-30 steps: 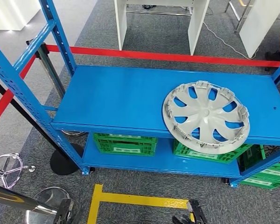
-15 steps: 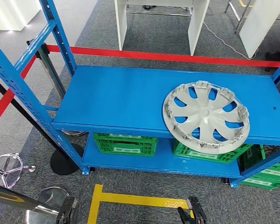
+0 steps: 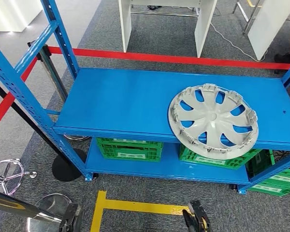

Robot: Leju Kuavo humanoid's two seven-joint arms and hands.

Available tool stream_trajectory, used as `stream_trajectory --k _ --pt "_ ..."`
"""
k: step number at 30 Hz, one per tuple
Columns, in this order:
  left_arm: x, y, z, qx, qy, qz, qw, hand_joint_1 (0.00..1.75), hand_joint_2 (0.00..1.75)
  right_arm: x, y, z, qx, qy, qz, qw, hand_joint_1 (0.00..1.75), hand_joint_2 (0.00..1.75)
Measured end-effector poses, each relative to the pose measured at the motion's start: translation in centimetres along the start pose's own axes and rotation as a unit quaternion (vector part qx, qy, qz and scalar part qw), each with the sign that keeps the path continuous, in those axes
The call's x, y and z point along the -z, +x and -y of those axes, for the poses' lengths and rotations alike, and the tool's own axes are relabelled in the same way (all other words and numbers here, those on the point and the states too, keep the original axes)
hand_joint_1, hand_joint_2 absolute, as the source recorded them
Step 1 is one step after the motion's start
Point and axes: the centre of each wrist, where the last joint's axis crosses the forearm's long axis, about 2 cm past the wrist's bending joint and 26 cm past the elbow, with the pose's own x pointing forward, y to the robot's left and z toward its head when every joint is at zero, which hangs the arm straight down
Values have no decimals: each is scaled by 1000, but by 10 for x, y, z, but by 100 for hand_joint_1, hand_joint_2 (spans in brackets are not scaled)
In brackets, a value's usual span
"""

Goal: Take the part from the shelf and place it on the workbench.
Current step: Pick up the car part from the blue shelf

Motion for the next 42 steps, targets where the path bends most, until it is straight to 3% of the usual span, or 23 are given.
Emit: stream_trajectory --k 10,22,36,42 --pt "3 10 2 7 -23 -9 1000 0 0 12 56 -21 -35 181 103 977 0 175" --pt "3 10 3 18 -29 -10 999 0 0 6 79 -17 -59 303 172 936 0 175" --pt "1 5 2 3 -25 -4 1000 0 0 -10 112 -18 -43 342 285 894 0 175" --pt "-1 -3 2 -12 -22 -1 1000 0 0 -26 147 -25 -25 350 362 863 0 175"
